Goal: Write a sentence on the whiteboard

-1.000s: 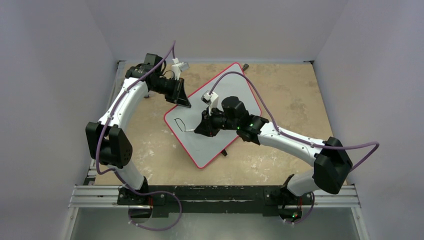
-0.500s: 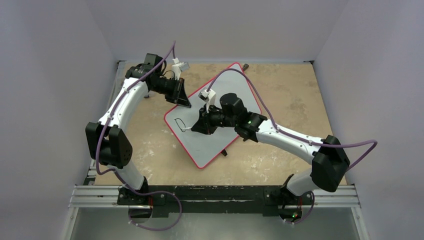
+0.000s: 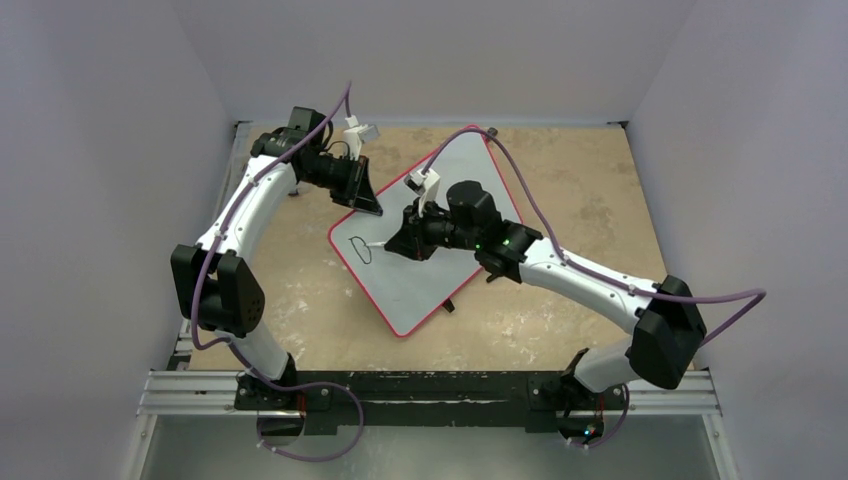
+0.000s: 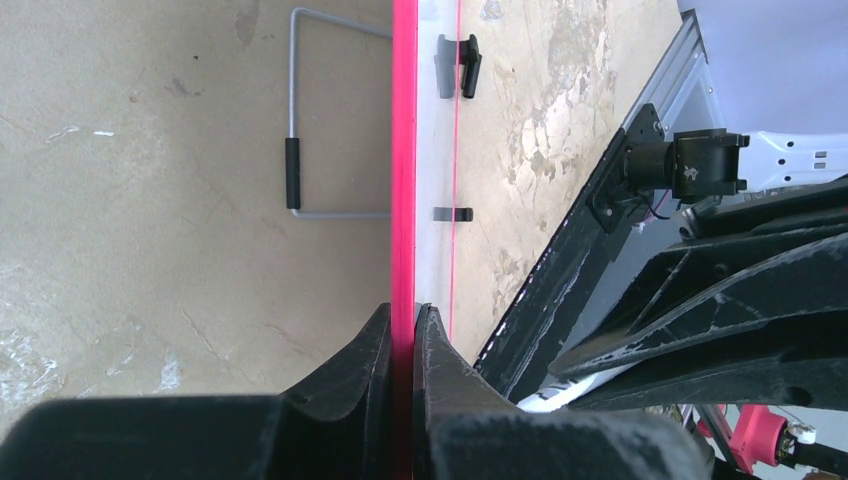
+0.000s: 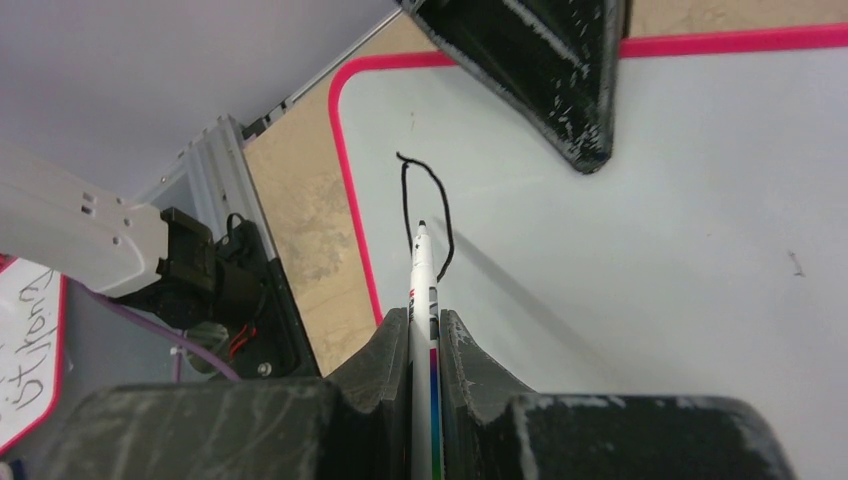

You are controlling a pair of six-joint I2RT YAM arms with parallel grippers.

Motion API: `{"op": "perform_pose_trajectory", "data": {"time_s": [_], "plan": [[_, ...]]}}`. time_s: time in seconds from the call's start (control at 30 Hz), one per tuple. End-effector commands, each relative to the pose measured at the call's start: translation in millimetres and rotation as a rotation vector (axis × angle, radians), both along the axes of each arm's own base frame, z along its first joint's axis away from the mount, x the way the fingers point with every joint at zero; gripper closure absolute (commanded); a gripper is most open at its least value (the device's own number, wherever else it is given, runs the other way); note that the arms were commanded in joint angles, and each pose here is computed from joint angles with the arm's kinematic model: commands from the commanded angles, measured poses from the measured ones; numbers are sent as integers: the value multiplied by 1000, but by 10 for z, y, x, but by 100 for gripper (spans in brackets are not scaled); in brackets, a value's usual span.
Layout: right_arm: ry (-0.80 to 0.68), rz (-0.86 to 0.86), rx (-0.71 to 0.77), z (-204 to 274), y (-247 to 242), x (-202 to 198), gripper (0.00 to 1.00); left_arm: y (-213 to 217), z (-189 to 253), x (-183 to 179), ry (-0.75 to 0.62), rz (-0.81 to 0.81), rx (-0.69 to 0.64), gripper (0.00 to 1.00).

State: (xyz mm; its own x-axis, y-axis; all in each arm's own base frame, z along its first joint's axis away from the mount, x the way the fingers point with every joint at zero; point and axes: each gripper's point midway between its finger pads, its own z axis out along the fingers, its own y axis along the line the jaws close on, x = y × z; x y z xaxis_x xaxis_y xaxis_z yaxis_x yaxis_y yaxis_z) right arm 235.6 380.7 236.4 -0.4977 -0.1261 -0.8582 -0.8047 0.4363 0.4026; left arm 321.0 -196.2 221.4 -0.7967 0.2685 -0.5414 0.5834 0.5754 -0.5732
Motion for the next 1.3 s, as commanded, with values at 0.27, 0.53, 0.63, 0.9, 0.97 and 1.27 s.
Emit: {"op": "perform_pose_trajectory", "data": {"time_s": [0.27,0.53,0.63,0.9,0.97,1.27], "plan": [[-91,-108,66,459,-9,410,100,134,-67,91,-113,3,118,100],[-63,-92,62,333,30,403,100,138,-62,90,-115,4,118,100],[-56,-92,54,279,16,384,100,137,-61,91,-116,3,118,100],[-30,-98,18,58,-82,314,100,141,-57,92,-117,5,118,100],[-23,-100,7,-11,-117,286,100,138,-59,88,-115,4,117,100],[34,-100,-26,-292,-281,101,100,136,-54,90,-118,3,117,100]]}}
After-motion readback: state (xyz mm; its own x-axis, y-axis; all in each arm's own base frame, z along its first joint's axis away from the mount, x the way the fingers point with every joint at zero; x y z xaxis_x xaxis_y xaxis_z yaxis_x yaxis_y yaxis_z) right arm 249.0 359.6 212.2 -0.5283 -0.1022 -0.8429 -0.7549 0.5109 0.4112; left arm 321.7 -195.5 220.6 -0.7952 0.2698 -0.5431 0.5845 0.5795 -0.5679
